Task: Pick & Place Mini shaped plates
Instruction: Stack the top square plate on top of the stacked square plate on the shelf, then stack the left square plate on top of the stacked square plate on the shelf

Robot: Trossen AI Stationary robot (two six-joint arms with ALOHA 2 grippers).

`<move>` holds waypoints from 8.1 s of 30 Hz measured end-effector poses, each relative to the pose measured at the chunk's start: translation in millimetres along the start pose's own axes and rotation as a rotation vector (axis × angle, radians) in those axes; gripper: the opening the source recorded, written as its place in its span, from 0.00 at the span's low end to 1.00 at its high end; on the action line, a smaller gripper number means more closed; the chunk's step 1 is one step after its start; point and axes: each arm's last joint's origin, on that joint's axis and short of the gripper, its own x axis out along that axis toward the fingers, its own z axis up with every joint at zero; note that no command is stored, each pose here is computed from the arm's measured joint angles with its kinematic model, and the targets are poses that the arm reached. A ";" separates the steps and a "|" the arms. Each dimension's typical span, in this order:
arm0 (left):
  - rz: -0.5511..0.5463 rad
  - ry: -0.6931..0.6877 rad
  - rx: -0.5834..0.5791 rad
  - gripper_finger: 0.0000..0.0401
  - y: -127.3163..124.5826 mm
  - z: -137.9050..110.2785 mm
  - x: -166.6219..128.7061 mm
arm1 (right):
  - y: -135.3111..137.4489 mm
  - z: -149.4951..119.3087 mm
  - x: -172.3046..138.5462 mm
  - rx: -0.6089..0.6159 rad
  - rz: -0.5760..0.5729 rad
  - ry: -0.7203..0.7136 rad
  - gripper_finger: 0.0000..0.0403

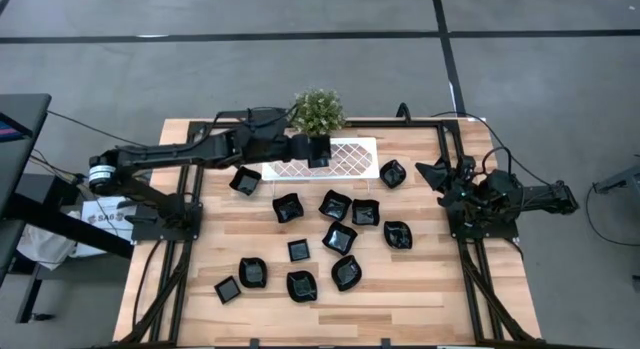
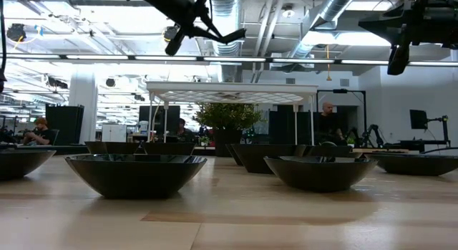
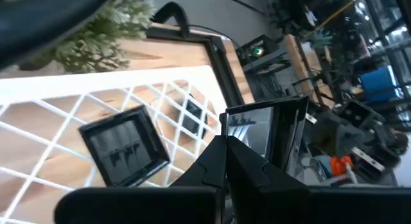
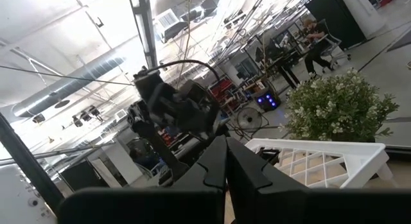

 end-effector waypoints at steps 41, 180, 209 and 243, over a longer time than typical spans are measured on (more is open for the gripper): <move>0.197 0.112 -0.208 0.01 32.1 -10.8 34.9 | -0.3 0.2 0.1 -0.002 -0.003 -0.003 0.00; 0.361 0.754 0.024 0.08 13.2 -172.3 -158.9 | -0.2 0.3 0.2 0.008 -0.002 -0.003 0.00; 0.518 0.938 0.076 0.33 91.8 -241.2 -165.8 | -0.3 0.2 0.1 0.007 -0.003 -0.003 0.00; 0.463 0.909 0.078 0.33 144.6 -255.7 -144.0 | -0.3 0.2 0.2 0.007 -0.003 -0.003 0.00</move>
